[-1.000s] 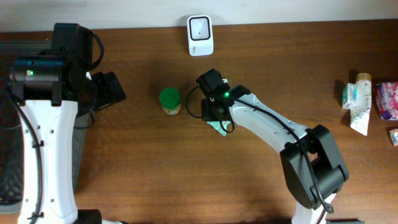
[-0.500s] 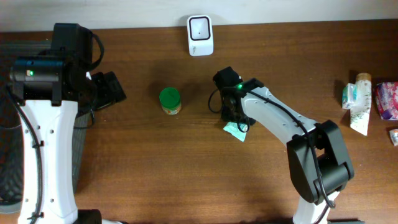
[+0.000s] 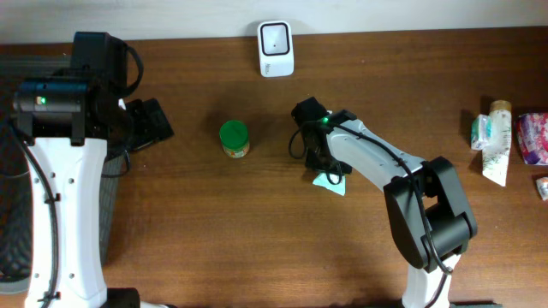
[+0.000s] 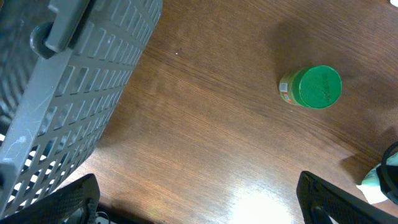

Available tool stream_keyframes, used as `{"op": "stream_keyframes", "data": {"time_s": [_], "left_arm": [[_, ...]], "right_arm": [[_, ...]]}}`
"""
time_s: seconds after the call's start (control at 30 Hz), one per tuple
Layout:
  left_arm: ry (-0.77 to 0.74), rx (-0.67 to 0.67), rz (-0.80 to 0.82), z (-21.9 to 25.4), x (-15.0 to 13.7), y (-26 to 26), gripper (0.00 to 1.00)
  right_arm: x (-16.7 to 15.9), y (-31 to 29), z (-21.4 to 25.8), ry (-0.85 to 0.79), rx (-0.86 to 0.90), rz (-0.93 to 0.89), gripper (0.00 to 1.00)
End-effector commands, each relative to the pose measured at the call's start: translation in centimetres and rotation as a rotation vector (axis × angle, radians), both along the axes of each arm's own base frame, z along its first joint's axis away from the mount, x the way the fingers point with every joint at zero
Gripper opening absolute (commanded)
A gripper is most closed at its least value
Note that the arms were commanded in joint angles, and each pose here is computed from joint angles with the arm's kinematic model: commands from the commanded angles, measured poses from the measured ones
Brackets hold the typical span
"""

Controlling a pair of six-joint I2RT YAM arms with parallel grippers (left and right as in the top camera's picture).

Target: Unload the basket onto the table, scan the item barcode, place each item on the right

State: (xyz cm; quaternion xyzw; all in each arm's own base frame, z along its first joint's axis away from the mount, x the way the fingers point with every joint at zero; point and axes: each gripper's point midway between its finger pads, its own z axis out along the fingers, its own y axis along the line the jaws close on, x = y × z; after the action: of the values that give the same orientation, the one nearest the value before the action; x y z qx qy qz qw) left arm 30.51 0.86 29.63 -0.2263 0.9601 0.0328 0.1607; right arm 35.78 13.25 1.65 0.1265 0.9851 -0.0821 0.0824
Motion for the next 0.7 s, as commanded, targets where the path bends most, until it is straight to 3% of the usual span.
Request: {"op": "stream_keyframes", "data": {"time_s": [0.0, 0.13, 0.2, 0.37, 0.5, 0.6, 0.67], "left_arm": [[-0.028, -0.005, 0.016, 0.7, -0.2, 0.1, 0.99], [-0.028, -0.005, 0.016, 0.7, -0.2, 0.1, 0.99], [-0.027, -0.005, 0.016, 0.7, -0.2, 0.1, 0.99], [-0.027, -0.005, 0.016, 0.7, -0.2, 0.1, 0.99], [-0.027, -0.005, 0.016, 0.7, -0.2, 0.1, 0.99], [-0.027, -0.005, 0.016, 0.7, -0.2, 0.1, 0.99], [-0.028, -0.005, 0.015, 0.7, -0.2, 0.1, 0.99]], "right_arm": [[0.1, 1.3, 0.6, 0.011, 0.067, 0.033, 0.21], [0.4, 6.4, 4.5, 0.015, 0.328, 0.243, 0.20], [-0.1, 10.8, 7.0, 0.002, 0.563, 0.441, 0.20], [-0.5, 13.5, 7.2, 0.014, 0.836, 0.494, 0.19], [-1.2, 14.5, 4.6, 0.035, 0.936, 0.495, 0.20], [-0.8, 12.9, 3.6, 0.036, 0.899, 0.451, 0.28], [-1.3, 11.8, 2.3, 0.064, 0.896, 0.399, 0.29]]}}
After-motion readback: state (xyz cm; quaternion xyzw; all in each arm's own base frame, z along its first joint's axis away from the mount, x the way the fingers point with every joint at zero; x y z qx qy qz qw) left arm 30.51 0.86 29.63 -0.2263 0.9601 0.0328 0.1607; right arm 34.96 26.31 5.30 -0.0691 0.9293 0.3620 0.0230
